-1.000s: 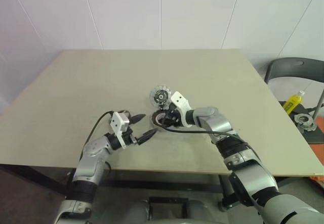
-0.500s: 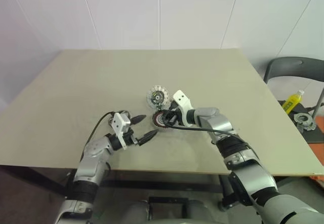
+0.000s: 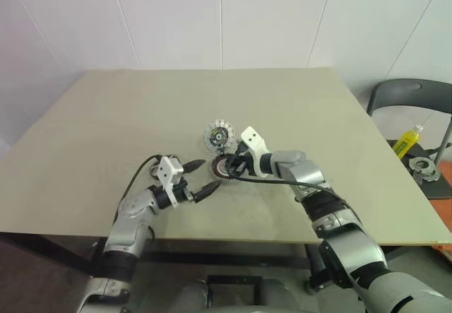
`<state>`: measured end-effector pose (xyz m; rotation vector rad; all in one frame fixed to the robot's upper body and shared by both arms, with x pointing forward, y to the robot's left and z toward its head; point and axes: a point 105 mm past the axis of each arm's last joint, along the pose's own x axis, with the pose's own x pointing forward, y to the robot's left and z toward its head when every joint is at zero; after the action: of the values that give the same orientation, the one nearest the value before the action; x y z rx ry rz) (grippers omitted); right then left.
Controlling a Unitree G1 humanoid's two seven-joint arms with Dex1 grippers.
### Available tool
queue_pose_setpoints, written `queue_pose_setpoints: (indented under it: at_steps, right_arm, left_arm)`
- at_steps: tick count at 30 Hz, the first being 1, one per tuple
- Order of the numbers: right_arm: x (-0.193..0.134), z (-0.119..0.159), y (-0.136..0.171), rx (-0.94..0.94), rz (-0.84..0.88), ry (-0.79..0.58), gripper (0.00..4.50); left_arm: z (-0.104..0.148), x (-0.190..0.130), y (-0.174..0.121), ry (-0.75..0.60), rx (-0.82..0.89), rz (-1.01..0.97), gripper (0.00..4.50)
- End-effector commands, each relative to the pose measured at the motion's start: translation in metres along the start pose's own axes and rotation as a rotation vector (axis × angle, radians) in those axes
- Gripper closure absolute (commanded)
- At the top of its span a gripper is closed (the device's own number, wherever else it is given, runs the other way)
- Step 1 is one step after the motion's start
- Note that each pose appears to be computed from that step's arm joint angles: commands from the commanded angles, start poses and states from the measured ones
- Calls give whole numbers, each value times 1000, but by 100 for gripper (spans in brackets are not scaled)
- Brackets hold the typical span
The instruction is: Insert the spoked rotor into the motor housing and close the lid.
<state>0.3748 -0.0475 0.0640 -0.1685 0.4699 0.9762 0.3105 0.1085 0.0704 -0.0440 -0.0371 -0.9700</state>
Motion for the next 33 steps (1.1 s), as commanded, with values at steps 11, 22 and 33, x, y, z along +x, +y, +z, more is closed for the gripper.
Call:
queue_pose_setpoints:
  at_steps: [11,22,33]
  right_arm:
    - [-2,-8,23,-28,111,37,449]
    - [-1,33,-15,14,-106,-192,449]
    - [-9,57,-12,8,-56,-328,449]
  left_arm:
    - [9,8,2,-16,38,-28,0]
    - [6,9,2,-11,39,-40,0]
    - [9,8,3,-29,23,-26,0]
